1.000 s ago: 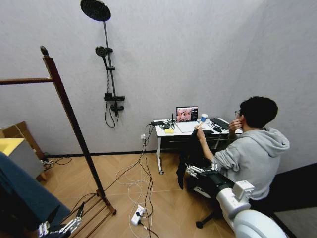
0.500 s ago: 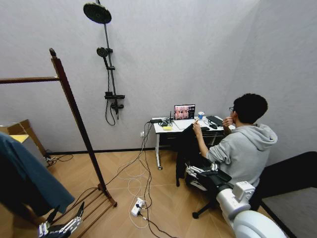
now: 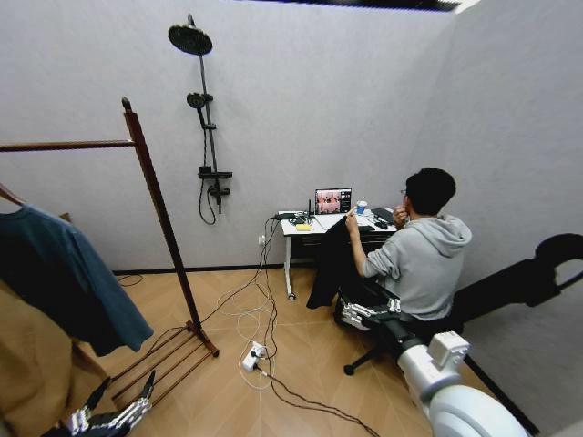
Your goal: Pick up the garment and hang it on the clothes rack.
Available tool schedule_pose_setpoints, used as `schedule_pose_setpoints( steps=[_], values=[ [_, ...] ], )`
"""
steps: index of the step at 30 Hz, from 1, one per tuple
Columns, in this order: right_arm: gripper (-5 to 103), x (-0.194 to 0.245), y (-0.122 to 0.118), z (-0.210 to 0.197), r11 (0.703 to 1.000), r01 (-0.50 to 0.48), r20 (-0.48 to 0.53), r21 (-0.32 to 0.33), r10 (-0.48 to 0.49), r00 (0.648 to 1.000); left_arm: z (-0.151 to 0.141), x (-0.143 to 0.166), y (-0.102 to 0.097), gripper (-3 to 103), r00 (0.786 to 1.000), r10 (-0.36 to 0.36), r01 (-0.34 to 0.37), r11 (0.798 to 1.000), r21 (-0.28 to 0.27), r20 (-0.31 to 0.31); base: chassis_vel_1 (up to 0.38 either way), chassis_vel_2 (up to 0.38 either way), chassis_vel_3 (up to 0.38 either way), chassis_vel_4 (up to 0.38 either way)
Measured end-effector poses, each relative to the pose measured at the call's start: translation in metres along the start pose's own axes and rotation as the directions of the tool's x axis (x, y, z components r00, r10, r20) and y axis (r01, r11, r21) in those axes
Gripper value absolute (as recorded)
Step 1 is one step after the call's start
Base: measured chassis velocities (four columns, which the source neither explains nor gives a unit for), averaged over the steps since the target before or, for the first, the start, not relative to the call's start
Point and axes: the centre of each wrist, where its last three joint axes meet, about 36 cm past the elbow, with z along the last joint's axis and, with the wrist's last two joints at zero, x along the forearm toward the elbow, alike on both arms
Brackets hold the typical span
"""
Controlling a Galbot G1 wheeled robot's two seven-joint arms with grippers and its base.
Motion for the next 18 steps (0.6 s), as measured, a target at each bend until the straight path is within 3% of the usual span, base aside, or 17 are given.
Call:
schedule_pose_setpoints(
  steps=[18],
  values=[
    [100, -0.0029, 0.0075, 0.006, 1.0, 0.018, 0.0, -0.006, -0.018, 1.0, 0.0, 0.0, 0.0, 100, 1.0, 0.0, 0.0, 1.0, 0.0, 0.0, 0.196, -0.208, -0.201, 0.194]
  ],
)
